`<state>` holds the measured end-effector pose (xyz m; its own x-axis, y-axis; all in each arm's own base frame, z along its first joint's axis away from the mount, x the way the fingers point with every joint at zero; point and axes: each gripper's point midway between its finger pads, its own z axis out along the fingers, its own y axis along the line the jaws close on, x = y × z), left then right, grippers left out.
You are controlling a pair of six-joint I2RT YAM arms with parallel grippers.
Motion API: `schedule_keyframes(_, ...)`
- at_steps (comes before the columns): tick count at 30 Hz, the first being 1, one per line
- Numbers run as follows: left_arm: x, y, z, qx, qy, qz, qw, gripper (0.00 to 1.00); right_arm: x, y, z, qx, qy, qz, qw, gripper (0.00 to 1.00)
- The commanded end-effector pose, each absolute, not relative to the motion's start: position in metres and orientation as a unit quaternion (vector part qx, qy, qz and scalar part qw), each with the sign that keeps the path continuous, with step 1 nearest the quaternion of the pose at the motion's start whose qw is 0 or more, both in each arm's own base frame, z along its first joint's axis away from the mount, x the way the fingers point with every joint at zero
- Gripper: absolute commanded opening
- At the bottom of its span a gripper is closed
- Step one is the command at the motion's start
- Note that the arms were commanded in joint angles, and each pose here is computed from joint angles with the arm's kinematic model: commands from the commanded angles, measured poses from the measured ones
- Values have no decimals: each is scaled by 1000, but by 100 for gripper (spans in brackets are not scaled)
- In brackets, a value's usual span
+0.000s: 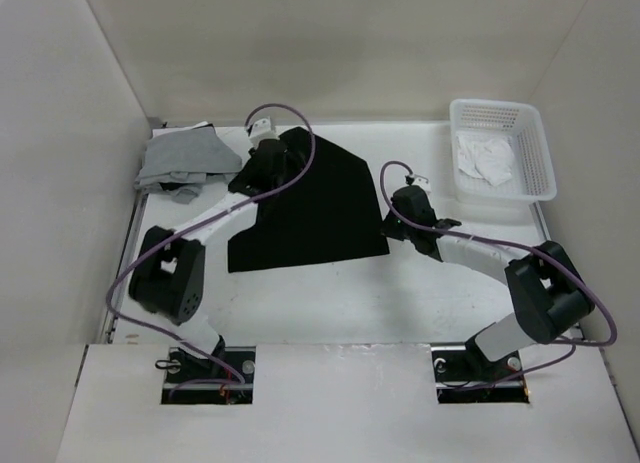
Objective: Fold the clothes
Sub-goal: Flatten the tank top out
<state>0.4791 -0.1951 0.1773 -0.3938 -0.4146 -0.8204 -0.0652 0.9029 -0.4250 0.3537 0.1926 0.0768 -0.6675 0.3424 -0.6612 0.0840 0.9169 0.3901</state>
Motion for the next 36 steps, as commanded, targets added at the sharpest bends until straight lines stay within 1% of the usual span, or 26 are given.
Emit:
schedule_keyframes(1,423,-160,176,-209,784,-173,558,45,339,205,94,108,880,202,416,0)
schedule_keyframes(2,400,-143,155,-242,788,-168,541,28,333,204,98,109,875,205,425,0)
schedule_keyframes(3,386,-131,144,-269,788,-170,528,19,328,205,102,107,872,209,429,3)
schedule_keyframes(4,368,-116,127,-294,792,-167,508,15,323,206,103,104,871,212,431,9)
schedule_keyframes(6,345,-95,112,-320,796,-152,490,12,315,208,106,96,868,217,435,18)
schedule_keyframes(7,326,-79,101,-348,796,-144,474,12,313,208,106,95,868,218,436,19)
schedule_keyframes(8,309,-66,91,-375,794,-137,458,15,309,207,106,92,866,221,439,22)
schedule_keyframes(9,298,-58,84,-389,795,-130,447,18,307,208,108,90,864,226,441,25)
schedule_keyframes(10,277,-45,74,-414,794,-117,428,25,304,210,114,87,858,236,447,27)
schedule_keyframes(11,273,-42,72,-419,794,-112,425,27,304,210,115,88,857,237,450,27)
schedule_keyframes(12,261,-36,65,-429,796,-101,415,32,304,211,118,87,853,240,455,28)
schedule_keyframes(13,254,-32,61,-435,797,-95,408,34,303,213,119,83,851,246,456,28)
schedule_keyframes(14,240,-22,53,-450,798,-73,395,40,302,215,120,81,850,250,456,28)
schedule_keyframes(16,222,-7,39,-478,794,-44,372,45,300,218,121,76,849,255,457,29)
schedule_keyframes(19,211,8,24,-499,788,-26,359,51,297,223,121,67,849,260,455,29)
schedule_keyframes(21,213,8,22,-496,790,-30,360,54,295,224,120,65,849,263,454,29)
schedule_keyframes(27,234,-8,26,-463,802,-64,372,54,294,227,117,62,850,266,450,29)
schedule_keyframes(30,240,-18,24,-447,811,-77,369,46,294,227,115,63,851,266,448,29)
schedule_keyframes(36,243,-22,17,-437,820,-79,362,39,297,229,112,64,852,265,446,29)
